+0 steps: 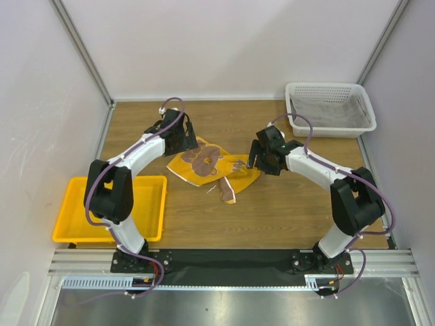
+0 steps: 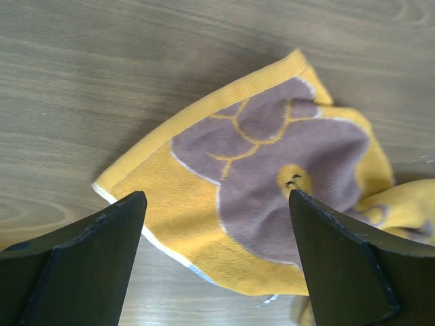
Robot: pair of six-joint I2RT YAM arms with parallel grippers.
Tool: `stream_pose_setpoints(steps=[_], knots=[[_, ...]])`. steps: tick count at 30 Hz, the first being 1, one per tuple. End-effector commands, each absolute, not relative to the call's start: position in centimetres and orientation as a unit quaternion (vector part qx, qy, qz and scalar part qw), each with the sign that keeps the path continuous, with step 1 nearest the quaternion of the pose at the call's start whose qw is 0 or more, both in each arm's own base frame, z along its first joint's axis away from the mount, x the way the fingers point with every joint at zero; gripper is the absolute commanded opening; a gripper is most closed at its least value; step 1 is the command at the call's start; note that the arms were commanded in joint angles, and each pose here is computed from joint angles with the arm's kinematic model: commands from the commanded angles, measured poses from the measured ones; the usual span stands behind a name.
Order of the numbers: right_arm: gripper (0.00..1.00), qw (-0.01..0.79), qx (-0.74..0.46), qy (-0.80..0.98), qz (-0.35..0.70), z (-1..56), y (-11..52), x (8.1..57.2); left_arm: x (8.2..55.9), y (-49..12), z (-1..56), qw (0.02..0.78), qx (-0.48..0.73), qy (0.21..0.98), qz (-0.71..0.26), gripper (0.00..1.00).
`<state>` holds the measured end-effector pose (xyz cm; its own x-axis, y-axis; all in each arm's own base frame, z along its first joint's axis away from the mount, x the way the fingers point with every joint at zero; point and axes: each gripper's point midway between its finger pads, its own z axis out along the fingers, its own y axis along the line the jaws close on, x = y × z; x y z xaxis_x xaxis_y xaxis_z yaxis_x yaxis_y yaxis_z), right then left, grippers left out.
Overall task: Fold and stack the towels
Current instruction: Flatten out the crumpled towel
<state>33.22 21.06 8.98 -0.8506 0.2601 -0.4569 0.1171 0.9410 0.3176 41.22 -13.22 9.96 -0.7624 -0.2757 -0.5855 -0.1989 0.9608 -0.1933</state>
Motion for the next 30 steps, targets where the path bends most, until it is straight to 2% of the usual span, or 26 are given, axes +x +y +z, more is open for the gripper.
stream_pose_setpoints(steps=[1, 5, 13, 20, 23, 24, 27, 28, 30], knots=[[0.76, 0.302, 0.131, 0.939, 0.103, 9.5, 19.3, 36.2, 41.7, -12.9, 9.3, 0.327, -0.084, 0.94, -0.053, 0.91], [0.7, 0.296, 0.133, 0.939, 0.116, 8.8, 19.2, 38.1, 42.0, -12.6, 8.6, 0.316, -0.079, 0.944, -0.042, 0.86], [0.69, 0.272, 0.114, 0.949, 0.113, 6.1, 20.6, 40.1, 40.5, -11.4, 4.7, 0.269, -0.098, 0.958, -0.014, 0.76], [0.58, 0.253, 0.114, 0.953, 0.123, 4.4, 21.1, 40.7, 40.0, -11.6, 2.7, 0.246, -0.1, 0.964, -0.018, 0.66], [0.37, 0.261, 0.112, 0.95, 0.132, 4.9, 21.4, 41.2, 39.9, -11.2, 2.0, 0.234, -0.112, 0.966, -0.011, 0.57], [0.25, 0.263, 0.111, 0.949, 0.134, 5.0, 21.3, 41.4, 39.7, -11.2, 1.4, 0.226, -0.115, 0.967, -0.01, 0.55], [0.0, 0.27, 0.112, 0.947, 0.131, 5.7, 20.7, 42.2, 39.5, -10.8, 0.7, 0.215, -0.134, 0.967, -0.007, 0.46], [0.0, 0.269, 0.113, 0.948, 0.126, 5.9, 20.3, 42.4, 39.2, -10.5, 0.4, 0.211, -0.14, 0.967, -0.001, 0.42], [0.0, 0.275, 0.114, 0.948, 0.112, 6.2, 18.7, 42.9, 39.1, -10.1, 0.2, 0.212, -0.153, 0.965, 0.004, 0.4]])
